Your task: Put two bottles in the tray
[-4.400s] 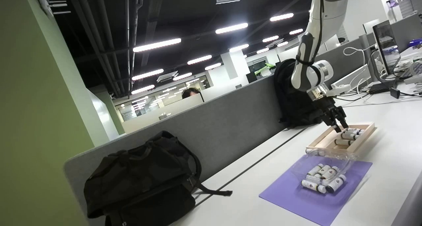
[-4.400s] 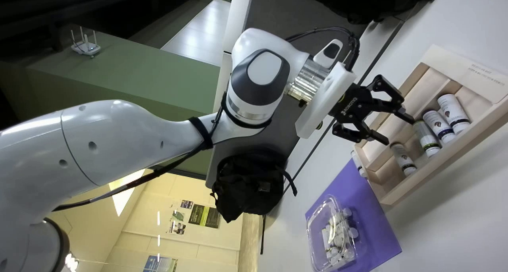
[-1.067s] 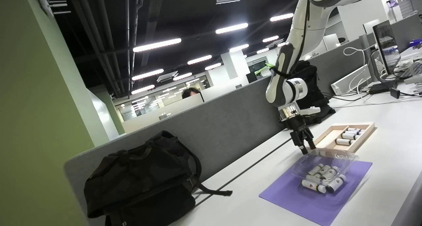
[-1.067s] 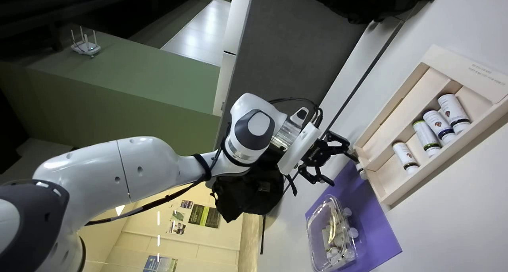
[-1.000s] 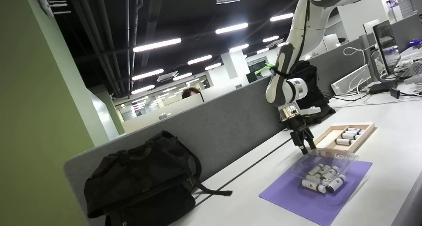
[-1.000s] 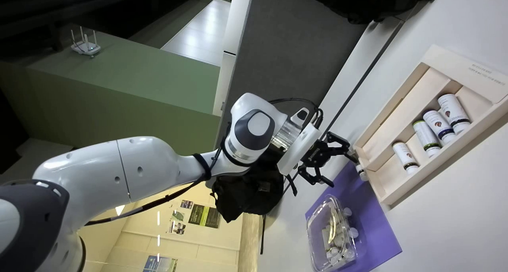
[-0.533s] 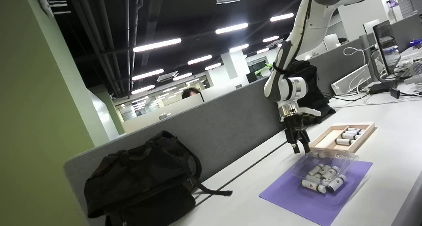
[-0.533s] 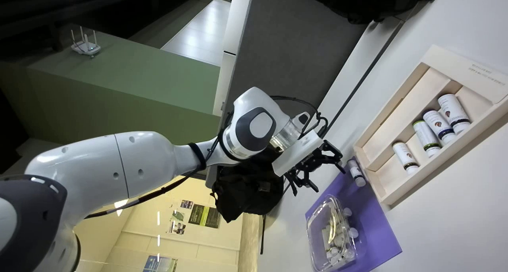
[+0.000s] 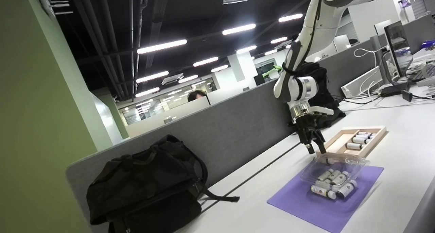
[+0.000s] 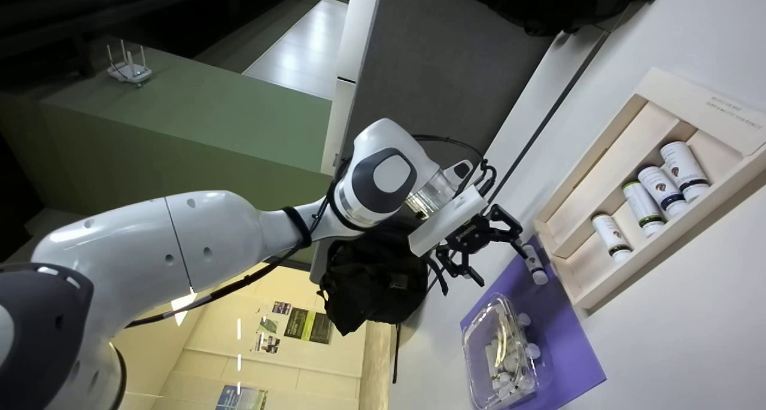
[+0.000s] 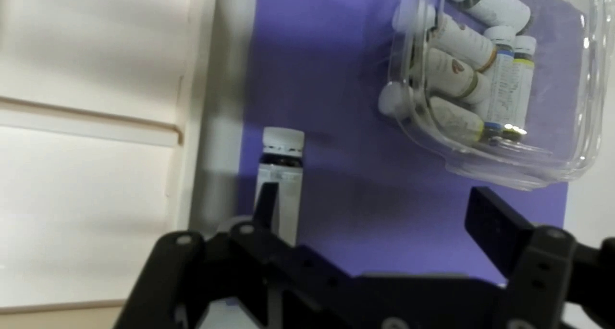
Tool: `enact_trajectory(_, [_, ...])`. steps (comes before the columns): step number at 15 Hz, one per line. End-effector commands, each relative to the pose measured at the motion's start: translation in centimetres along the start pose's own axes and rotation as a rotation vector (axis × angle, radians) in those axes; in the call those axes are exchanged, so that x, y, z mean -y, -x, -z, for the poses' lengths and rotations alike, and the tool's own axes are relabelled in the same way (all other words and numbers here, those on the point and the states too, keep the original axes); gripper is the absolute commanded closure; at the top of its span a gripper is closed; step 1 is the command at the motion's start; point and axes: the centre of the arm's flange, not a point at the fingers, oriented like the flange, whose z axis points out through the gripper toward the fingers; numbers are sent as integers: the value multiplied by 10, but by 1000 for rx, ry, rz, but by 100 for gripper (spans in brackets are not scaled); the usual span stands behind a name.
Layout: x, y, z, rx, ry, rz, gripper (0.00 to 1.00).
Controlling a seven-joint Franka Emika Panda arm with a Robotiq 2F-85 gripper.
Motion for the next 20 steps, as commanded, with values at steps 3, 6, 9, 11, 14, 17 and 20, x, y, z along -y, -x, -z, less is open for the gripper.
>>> enact_trajectory(3, [-8,-5,5,14,50,-31,0])
enact_trajectory(6, [-5,-6,4,-34,63,-9,0])
enact_trajectory(9, [-2,-9,4,-59,74,11,0])
enact_trajectory(11, [0,-11,3,-51,79,6,0])
enact_trajectory(14, [0,-12,1,-45,79,6,0])
enact_trajectory(17, [-1,-13,-4,-43,90,10,0])
enact_trajectory(20, [-4,-15,-10,-34,96,10,0])
